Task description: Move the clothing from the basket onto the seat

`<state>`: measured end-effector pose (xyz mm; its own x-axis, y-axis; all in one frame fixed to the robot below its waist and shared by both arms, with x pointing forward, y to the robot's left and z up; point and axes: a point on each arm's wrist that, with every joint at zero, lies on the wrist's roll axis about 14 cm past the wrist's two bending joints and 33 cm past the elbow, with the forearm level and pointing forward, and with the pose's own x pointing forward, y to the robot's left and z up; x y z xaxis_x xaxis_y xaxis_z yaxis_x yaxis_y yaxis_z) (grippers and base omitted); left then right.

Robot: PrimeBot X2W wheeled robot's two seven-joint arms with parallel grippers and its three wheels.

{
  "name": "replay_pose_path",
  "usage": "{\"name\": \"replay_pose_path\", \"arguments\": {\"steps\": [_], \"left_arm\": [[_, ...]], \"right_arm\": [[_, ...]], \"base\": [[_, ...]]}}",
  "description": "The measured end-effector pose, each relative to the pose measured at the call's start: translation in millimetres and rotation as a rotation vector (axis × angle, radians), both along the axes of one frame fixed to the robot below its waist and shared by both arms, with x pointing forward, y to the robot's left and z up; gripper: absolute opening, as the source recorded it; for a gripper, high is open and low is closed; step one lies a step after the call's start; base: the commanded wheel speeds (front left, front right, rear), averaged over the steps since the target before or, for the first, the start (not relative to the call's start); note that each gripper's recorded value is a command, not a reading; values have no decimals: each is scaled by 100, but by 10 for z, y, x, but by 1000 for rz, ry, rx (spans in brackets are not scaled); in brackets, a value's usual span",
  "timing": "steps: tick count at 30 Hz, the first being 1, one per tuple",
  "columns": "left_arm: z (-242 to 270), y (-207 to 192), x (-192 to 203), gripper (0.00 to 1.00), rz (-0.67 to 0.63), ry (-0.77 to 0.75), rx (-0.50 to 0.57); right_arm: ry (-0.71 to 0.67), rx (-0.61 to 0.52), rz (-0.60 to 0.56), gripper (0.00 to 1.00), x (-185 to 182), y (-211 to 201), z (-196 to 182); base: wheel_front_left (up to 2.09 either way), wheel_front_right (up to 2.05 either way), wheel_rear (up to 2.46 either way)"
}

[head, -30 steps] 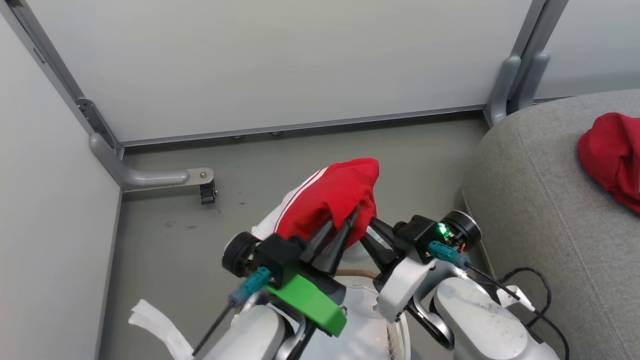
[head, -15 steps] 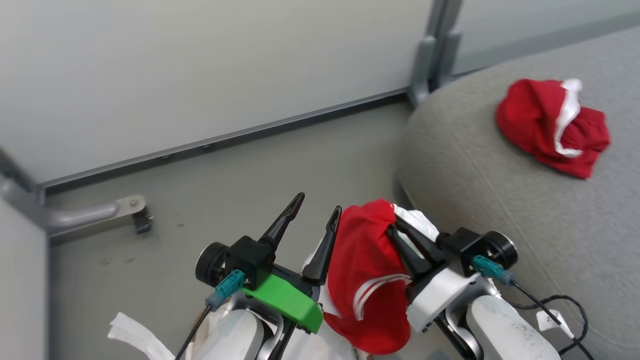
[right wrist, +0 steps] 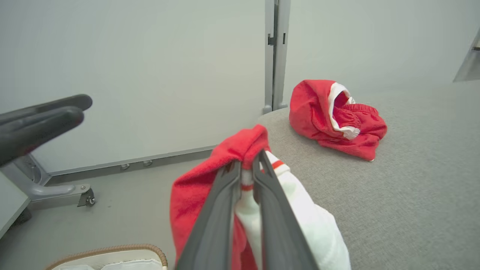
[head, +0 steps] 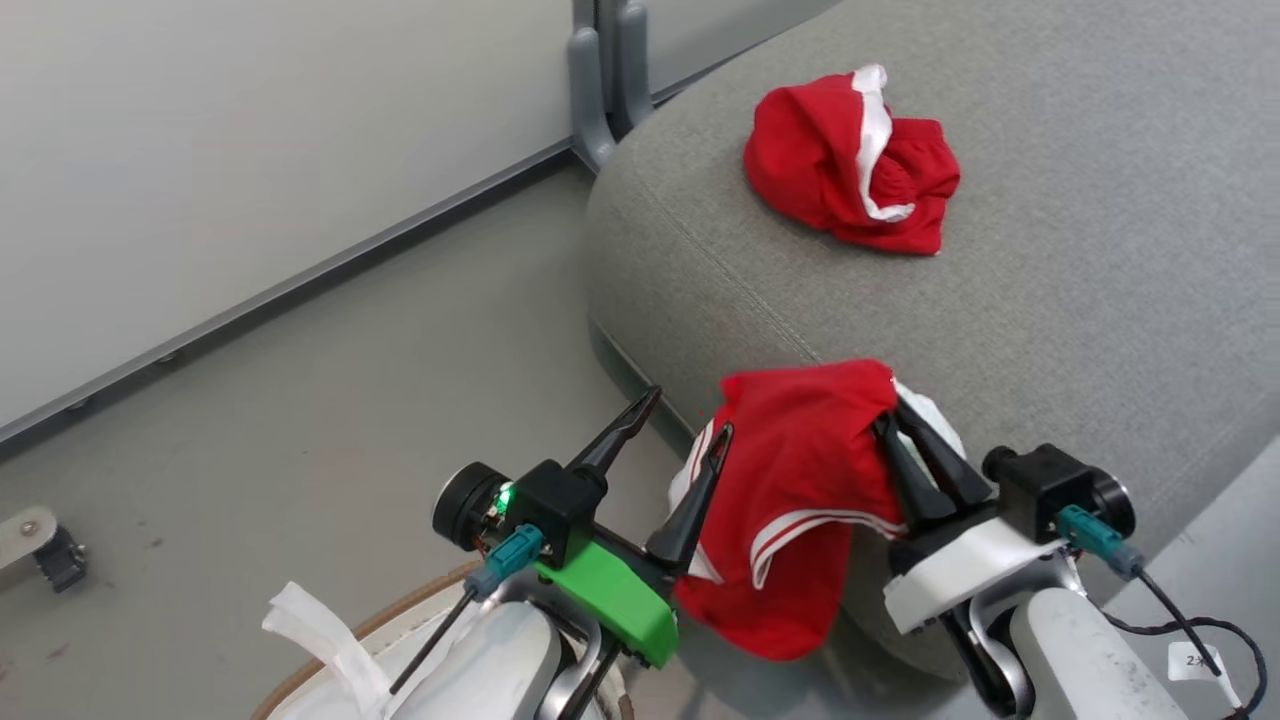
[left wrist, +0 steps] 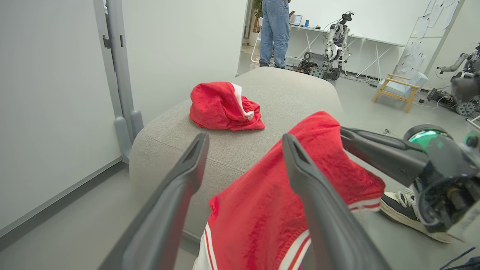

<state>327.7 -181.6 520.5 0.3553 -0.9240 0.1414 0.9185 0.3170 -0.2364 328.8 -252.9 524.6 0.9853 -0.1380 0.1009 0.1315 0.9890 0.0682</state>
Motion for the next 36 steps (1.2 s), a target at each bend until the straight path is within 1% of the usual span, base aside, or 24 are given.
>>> {"name": "replay_pose_path", "arguments": {"steps": [3,6,10,12,15,18,21,23,26,29,33,36], "left_arm": [[-77,-101,-34,100,-48,22,5],[-184,-98,20,100,-56,45,14],[-301,-69,112,100,-54,66,21],[-372,-53,146,100,-52,79,28],[-492,-12,219,100,-43,96,44],[-585,20,277,100,-39,103,53],[-692,86,398,100,-16,107,64],[-759,111,451,100,-10,111,69],[-866,134,512,100,-9,122,74],[-943,138,566,100,-11,129,73],[-1067,212,670,100,7,144,77],[-1158,296,787,100,33,146,84]], "right_arm": [[-5,-21,-56,0,-46,-176,44],[-25,-70,-61,0,45,-254,175],[-108,-197,-49,0,275,-411,619],[-143,-296,-42,0,380,-506,870],[-223,-441,-78,0,525,-770,1408],[-274,-569,-99,0,668,-937,1859],[-288,-660,-118,0,841,-1059,2161],[-290,-701,-129,0,973,-1115,2300],[-273,-741,-163,0,1151,-1250,2420],[-222,-773,-214,0,1302,-1454,2395],[-133,-765,-263,0,1534,-1688,2149],[-55,-716,-258,0,1736,-1755,1774]], "base": [[16,16,16],[15,15,15],[3,3,3],[0,0,0],[0,0,0],[0,0,0],[0,0,0],[0,0,0],[0,0,0],[0,0,0],[0,0,0],[0,0,0]]}}
